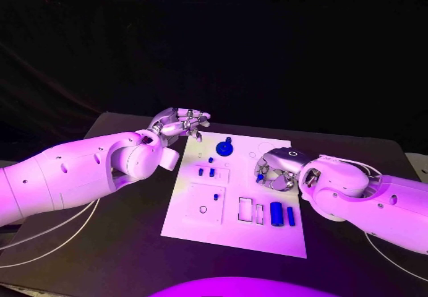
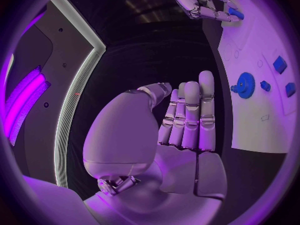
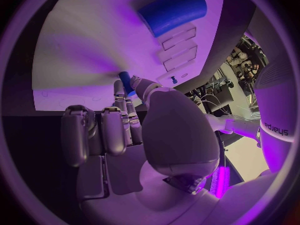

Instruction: Assemble the parts on the task board

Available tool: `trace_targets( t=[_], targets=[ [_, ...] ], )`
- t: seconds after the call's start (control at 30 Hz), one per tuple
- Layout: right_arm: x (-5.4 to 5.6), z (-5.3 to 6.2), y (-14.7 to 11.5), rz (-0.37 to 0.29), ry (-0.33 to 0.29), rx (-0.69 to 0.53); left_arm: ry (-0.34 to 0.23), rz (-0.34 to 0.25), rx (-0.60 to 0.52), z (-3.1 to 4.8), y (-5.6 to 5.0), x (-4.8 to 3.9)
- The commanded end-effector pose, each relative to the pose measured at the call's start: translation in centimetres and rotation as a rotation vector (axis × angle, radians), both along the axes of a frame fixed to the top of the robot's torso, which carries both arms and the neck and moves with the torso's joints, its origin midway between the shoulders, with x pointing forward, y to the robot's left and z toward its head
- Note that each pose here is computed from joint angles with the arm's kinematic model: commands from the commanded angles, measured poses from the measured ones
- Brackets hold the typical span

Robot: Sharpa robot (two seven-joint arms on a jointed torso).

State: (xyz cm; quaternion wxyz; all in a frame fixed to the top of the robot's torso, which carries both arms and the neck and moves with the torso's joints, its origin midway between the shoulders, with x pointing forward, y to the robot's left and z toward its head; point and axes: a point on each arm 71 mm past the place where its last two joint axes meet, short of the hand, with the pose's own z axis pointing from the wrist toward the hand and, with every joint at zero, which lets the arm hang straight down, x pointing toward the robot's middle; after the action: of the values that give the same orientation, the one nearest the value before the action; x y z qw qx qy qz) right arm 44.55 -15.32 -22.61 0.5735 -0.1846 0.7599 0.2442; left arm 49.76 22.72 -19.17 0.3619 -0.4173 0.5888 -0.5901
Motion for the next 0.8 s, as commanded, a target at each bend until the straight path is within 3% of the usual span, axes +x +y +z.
trace_targets(
  t=[0.03,0.43,0.8],
  targets=[
    [-0.1,-0.5,0.1,0.011,0.014,-0.029,-0.004,-0.012,-0.006,0.11,-0.2,-0.02],
    [-0.2,-0.6,0.2,0.007,-0.026,-0.002,-0.003,-0.007,-0.003,0.1,-0.1,-0.01],
    [-1.1,1.6,-0.1,-0.01,-0.128,0.135,-0.003,-0.006,-0.003,0.08,0.0,0.02]
  ],
)
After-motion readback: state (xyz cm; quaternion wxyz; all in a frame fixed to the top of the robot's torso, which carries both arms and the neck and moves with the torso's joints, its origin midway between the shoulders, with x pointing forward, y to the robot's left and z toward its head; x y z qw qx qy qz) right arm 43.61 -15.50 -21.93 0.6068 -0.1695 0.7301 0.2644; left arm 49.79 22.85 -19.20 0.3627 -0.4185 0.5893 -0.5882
